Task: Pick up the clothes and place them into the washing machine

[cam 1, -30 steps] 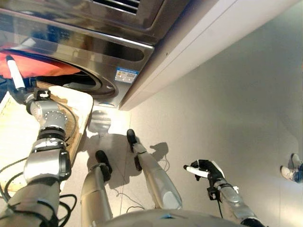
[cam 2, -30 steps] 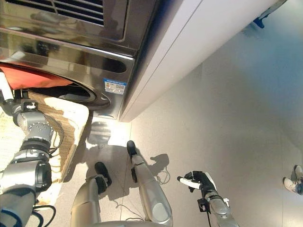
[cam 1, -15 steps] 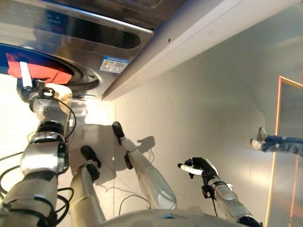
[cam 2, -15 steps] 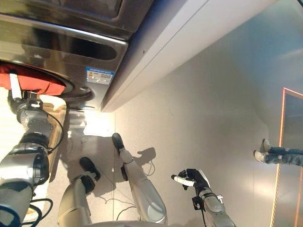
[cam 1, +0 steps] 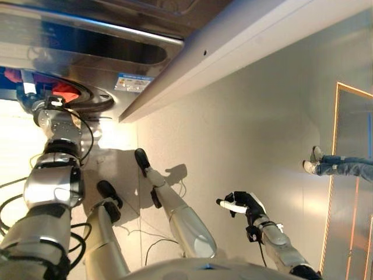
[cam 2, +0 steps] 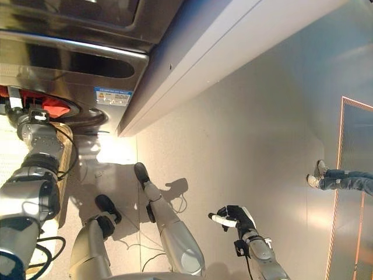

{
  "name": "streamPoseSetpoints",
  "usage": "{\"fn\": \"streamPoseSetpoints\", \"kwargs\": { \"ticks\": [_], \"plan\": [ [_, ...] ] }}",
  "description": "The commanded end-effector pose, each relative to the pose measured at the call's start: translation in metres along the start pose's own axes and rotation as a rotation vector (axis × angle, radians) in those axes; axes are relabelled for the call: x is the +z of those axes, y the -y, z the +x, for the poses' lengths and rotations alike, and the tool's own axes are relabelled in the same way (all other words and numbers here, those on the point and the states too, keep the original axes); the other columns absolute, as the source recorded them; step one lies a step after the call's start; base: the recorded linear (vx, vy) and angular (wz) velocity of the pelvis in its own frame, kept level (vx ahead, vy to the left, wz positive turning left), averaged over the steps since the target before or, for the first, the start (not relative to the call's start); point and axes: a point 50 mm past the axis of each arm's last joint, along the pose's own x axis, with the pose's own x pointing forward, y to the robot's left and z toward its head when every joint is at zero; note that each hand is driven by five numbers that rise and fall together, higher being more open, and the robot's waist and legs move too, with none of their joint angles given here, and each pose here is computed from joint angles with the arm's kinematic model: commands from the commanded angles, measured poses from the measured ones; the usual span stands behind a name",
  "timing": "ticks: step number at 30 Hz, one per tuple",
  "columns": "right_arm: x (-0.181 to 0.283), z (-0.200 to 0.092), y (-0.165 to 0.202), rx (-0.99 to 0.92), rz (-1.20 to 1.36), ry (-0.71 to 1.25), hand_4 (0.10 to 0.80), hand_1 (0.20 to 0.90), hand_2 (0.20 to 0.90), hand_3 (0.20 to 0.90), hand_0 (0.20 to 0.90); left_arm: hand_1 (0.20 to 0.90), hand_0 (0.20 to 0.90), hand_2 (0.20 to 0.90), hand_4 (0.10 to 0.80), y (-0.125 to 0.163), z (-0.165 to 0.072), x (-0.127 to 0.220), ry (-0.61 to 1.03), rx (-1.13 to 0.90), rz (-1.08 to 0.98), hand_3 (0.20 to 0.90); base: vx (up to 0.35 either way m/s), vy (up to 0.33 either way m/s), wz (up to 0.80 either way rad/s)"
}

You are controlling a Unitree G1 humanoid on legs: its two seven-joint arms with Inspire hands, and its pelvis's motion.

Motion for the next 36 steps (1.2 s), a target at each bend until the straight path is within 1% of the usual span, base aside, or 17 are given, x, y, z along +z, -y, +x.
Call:
{"fn": "streamPoseSetpoints", "kwargs": {
  "ticks": [1,4,5,6,7,8,21,28,32,36],
  "plan": [
    [0.012,-0.004,0.056,-0.172,-0.038,0.029,0.8,0.9,0.9,0.9,0.9,0.2,0.2,0.2,0.3,0.047,0.0,0.035,0.154,-0.186,-0.012,0.2,0.0,0.0,0.0],
    [0.008,-0.005,0.057,-0.173,-0.031,0.02,0.8,0.9,0.9,0.9,0.9,0.2,0.2,0.2,0.3,0.052,-0.001,0.046,0.198,-0.217,-0.022,0.2,0.0,0.0,0.0],
    [0.008,-0.006,0.058,-0.173,-0.03,0.018,0.8,0.9,0.9,0.9,0.9,0.247,0.247,0.247,0.333,0.052,-0.001,0.047,0.205,-0.223,-0.023,0.247,0.0,0.0,0.0],
    [0.007,-0.006,0.059,-0.174,-0.03,0.016,0.8,0.9,0.9,0.9,0.9,0.543,0.543,0.543,0.545,0.052,-0.001,0.049,0.214,-0.229,-0.023,0.543,0.0,0.0,0.0],
    [0.007,-0.007,0.059,-0.172,-0.032,0.013,0.8,0.9,0.9,0.9,0.9,0.807,0.807,0.807,0.733,0.051,-0.001,0.05,0.221,-0.228,-0.021,0.807,0.016,-0.007,-0.03],
    [0.006,-0.007,0.059,-0.172,-0.032,0.011,0.8,0.9,0.9,0.9,0.9,0.9,0.9,0.9,0.8,0.05,-0.001,0.05,0.222,-0.226,-0.029,0.9,0.0,0.0,0.0],
    [0.002,-0.008,0.061,-0.165,-0.04,-0.008,0.8,0.9,0.9,0.9,0.9,0.9,0.9,0.9,0.8,0.03,0.002,0.053,0.232,-0.197,-0.014,0.9,0.007,-0.018,0.02],
    [0.002,-0.009,0.063,-0.167,-0.05,-0.008,0.8,0.9,0.9,0.9,0.9,0.9,0.9,0.9,0.8,0.008,0.005,0.039,0.164,-0.169,0.071,0.9,0.004,-0.032,0.13],
    [0.001,-0.01,0.065,-0.171,-0.055,-0.014,0.8,0.9,0.9,0.9,0.9,0.9,0.9,0.9,0.8,0.001,0.005,0.035,0.144,-0.157,0.108,0.9,-0.01,-0.024,0.04],
    [0.001,-0.011,0.066,-0.17,-0.062,-0.019,0.8,0.9,0.9,0.9,0.9,0.9,0.9,0.9,0.8,-0.017,0.005,0.023,0.087,-0.116,0.199,0.9,-0.01,-0.024,0.1]
  ]
}}
